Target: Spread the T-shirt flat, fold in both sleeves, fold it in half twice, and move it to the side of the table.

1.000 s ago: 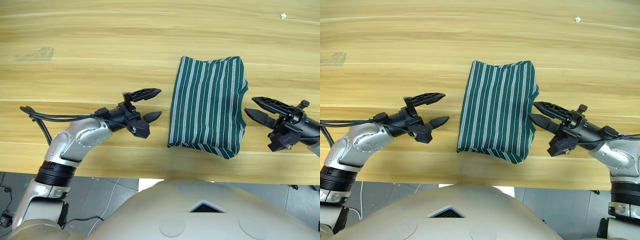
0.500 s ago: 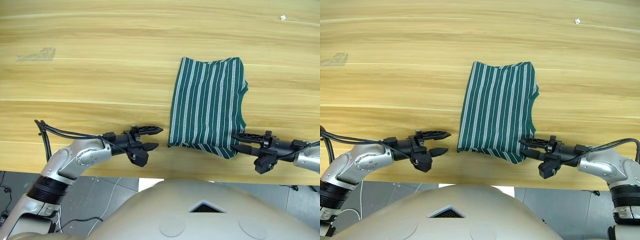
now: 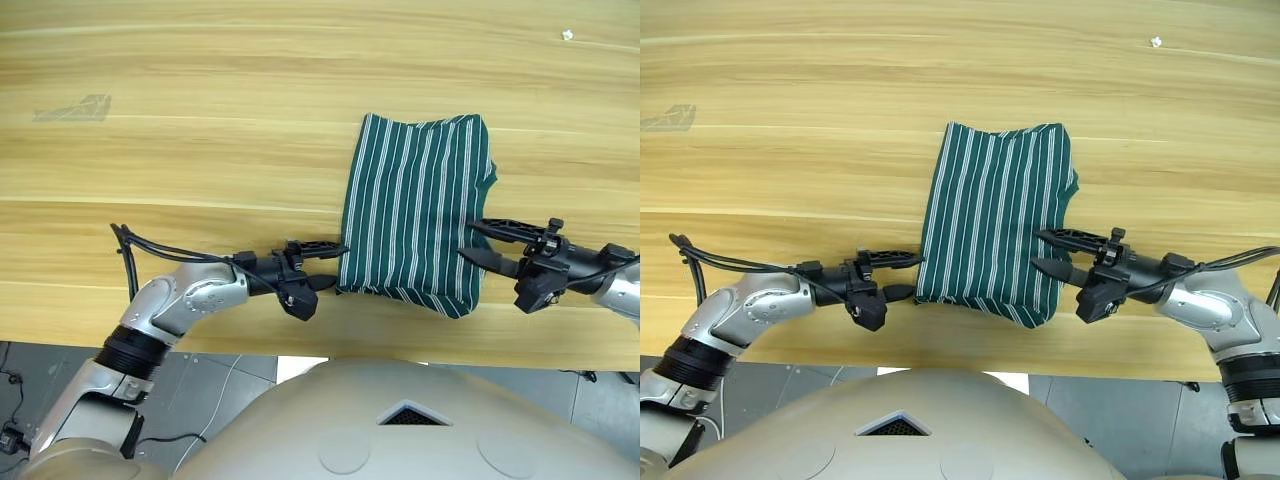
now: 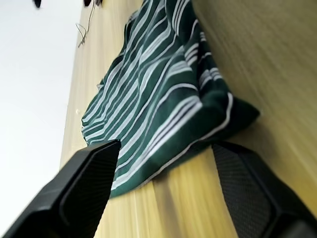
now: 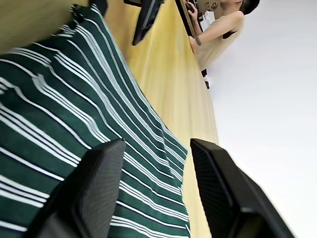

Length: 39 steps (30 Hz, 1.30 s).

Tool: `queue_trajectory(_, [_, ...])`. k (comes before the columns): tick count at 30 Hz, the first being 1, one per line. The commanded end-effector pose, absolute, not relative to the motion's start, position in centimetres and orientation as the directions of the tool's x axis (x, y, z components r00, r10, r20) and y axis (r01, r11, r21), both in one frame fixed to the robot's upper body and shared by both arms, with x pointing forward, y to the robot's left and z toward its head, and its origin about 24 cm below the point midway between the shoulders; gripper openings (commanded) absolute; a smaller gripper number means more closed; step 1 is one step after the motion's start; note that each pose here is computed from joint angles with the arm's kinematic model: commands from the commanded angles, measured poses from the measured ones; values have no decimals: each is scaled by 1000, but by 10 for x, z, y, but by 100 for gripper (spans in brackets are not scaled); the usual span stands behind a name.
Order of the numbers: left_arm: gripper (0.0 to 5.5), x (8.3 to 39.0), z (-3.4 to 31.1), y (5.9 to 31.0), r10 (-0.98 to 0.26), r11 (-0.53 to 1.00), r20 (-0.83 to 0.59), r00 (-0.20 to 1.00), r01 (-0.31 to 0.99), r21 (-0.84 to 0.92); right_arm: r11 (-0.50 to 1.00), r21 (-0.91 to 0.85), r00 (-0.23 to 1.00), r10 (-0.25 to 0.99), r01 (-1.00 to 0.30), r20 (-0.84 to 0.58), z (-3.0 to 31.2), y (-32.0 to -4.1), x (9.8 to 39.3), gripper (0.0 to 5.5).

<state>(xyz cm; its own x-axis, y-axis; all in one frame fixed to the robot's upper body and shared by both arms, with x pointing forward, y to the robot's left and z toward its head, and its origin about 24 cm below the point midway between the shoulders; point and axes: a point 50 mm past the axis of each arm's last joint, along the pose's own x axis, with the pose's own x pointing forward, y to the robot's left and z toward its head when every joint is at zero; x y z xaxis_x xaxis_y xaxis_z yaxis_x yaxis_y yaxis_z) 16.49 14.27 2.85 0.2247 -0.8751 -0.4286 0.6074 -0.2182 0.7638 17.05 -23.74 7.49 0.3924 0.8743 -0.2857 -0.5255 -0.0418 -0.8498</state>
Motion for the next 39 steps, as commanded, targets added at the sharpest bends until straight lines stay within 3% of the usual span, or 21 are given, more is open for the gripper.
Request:
queue_trajectory(1, [346,152,14,146,-844,-288,-507,177,648,705,-97,-831,410,835,-547,-368,77,-256,177,243])
queue_trajectory(6, [346,141,12,148,-841,-330,-526,123,655,680,-214,-696,361,730,-685,-580,56,-279,168,243])
queue_trajectory(16, [346,140,8,153,-819,-369,-559,129,628,686,-318,-469,169,651,-824,-740,37,-277,134,243])
queue_trajectory(19, [346,147,4,153,-813,-364,-559,164,606,708,-315,-445,142,663,-838,-735,35,-267,127,243])
queue_trajectory(25, [346,152,-1,156,-806,-361,-561,189,595,718,-263,-585,270,695,-767,-667,38,-257,150,243])
queue_trajectory(39, [346,133,-8,145,-830,-369,-547,108,629,684,-265,-524,178,739,-809,-649,26,-243,140,243])
